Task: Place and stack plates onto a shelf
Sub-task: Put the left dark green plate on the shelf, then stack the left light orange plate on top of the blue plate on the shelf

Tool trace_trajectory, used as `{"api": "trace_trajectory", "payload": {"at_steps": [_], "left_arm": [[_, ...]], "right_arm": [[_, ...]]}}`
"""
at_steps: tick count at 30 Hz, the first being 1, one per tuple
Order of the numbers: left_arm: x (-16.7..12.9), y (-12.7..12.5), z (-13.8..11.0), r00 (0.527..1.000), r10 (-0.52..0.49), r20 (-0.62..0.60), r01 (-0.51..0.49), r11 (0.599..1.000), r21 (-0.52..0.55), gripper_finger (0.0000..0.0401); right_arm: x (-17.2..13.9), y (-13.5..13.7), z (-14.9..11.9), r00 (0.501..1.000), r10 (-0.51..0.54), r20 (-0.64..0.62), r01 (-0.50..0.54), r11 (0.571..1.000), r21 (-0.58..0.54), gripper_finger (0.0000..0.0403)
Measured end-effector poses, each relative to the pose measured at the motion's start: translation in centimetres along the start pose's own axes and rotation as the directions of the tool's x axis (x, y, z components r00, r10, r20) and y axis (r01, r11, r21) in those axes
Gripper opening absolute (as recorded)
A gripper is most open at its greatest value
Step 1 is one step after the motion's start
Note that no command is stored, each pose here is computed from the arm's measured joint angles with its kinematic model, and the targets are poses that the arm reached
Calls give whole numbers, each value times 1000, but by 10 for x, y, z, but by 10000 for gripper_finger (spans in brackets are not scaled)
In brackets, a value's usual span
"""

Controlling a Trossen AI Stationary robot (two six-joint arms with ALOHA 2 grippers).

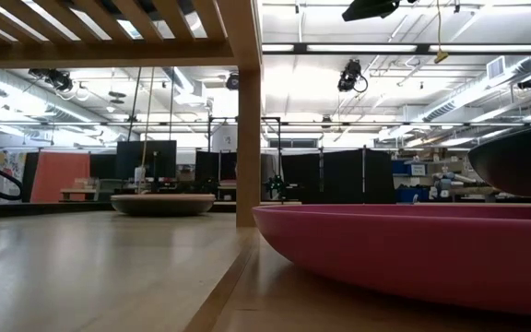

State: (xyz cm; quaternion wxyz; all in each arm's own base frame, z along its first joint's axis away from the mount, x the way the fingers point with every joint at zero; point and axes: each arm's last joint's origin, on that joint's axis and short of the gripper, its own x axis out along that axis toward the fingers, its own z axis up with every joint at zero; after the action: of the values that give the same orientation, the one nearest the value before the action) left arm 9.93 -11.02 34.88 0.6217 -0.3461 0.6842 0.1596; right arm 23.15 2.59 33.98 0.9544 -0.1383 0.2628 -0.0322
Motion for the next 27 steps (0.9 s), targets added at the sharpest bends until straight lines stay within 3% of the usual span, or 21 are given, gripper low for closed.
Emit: {"api": "trace_trajectory", "payload": {"at_steps": [13, 27], "left_arm": [[0, -1, 0, 1000, -10, 5, 9, 998, 56, 157], [-2, 0, 13, 965, -4, 261, -24, 995, 101, 157]], "right_arm": [[0, 0, 0, 1000, 0, 0, 0, 1000, 0, 183], [0, 0, 0, 1000, 0, 0, 0, 1000, 0, 183]]}}
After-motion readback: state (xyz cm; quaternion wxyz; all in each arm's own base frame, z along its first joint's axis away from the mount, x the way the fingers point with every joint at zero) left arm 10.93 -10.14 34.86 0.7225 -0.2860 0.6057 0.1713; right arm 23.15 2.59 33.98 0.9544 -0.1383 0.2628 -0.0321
